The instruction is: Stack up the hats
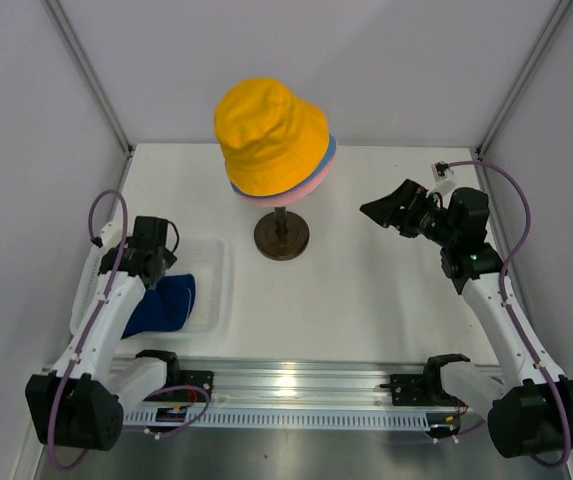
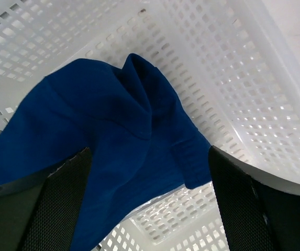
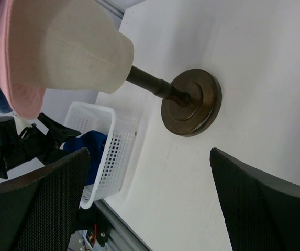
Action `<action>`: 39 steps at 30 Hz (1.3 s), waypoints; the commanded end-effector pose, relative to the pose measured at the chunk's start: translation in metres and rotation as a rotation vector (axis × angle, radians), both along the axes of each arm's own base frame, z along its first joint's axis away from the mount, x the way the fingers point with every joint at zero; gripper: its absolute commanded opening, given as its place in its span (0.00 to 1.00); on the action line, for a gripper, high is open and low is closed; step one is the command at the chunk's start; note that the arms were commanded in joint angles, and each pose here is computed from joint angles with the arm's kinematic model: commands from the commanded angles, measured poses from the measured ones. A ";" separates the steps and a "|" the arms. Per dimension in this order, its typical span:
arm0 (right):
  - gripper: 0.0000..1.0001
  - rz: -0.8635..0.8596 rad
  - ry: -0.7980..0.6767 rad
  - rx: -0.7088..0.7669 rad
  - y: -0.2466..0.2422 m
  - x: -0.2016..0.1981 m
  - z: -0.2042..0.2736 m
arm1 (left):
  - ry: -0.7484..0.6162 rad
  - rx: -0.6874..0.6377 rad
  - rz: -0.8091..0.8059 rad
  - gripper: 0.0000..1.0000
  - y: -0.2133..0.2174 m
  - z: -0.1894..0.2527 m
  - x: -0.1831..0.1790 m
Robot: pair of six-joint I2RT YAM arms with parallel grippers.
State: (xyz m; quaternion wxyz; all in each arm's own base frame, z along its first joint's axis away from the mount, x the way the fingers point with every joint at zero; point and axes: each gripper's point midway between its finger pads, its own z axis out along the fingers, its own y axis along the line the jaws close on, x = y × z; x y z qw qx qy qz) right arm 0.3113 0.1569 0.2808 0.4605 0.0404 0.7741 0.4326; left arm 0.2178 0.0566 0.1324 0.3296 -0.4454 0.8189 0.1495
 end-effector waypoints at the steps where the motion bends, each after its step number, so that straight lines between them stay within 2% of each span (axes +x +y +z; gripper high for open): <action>1: 0.99 0.003 -0.025 0.008 0.002 0.006 0.006 | 0.040 0.001 0.014 0.93 0.001 -0.017 0.010; 6: 0.99 -0.015 -0.032 0.002 -0.004 0.009 0.009 | 0.133 0.055 0.194 0.89 0.016 -0.032 -0.015; 7: 0.99 -0.018 -0.028 0.001 -0.005 0.011 0.007 | 0.131 0.052 0.204 0.81 0.017 -0.033 -0.015; 9: 0.99 -0.021 -0.026 0.006 -0.005 0.012 0.008 | 0.126 0.047 0.231 0.74 0.018 -0.035 -0.020; 15: 0.99 -0.018 -0.024 0.016 -0.004 0.015 0.010 | 0.070 0.036 0.254 0.33 0.021 -0.025 -0.027; 16: 0.99 -0.018 -0.022 0.021 -0.004 0.015 0.010 | 0.067 0.034 0.256 0.20 0.022 -0.024 -0.029; 17: 0.99 -0.017 -0.026 0.024 -0.003 0.015 0.012 | 0.046 0.030 0.260 0.13 0.023 -0.021 -0.031; 18: 0.99 -0.018 -0.026 0.028 -0.003 0.015 0.013 | 0.035 0.027 0.263 0.02 0.023 -0.020 -0.032; 22: 0.99 -0.014 -0.032 0.044 -0.003 0.014 0.019 | -0.013 0.005 0.245 0.01 0.023 -0.014 -0.033; 25: 0.99 -0.006 -0.060 0.054 -0.002 0.011 0.031 | -0.107 -0.039 0.146 0.01 0.013 0.006 -0.017; 27: 0.99 0.018 -0.088 0.066 0.002 0.005 0.043 | -0.185 -0.094 0.017 0.01 -0.002 0.024 0.000; 28: 0.99 0.037 -0.106 0.071 0.005 0.002 0.050 | -0.282 -0.115 -0.026 0.01 -0.008 0.051 0.008; 30: 0.99 0.072 -0.122 0.076 0.011 -0.006 0.058 | -0.375 -0.164 -0.139 0.01 -0.025 0.078 0.017; 33: 1.00 0.114 -0.164 0.067 0.021 -0.021 0.071 | -0.578 -0.203 -0.247 0.01 -0.042 0.146 0.019; 39: 1.00 0.249 -0.245 0.165 0.044 -0.062 0.107 | -0.820 -0.217 -0.308 0.01 -0.052 0.230 0.000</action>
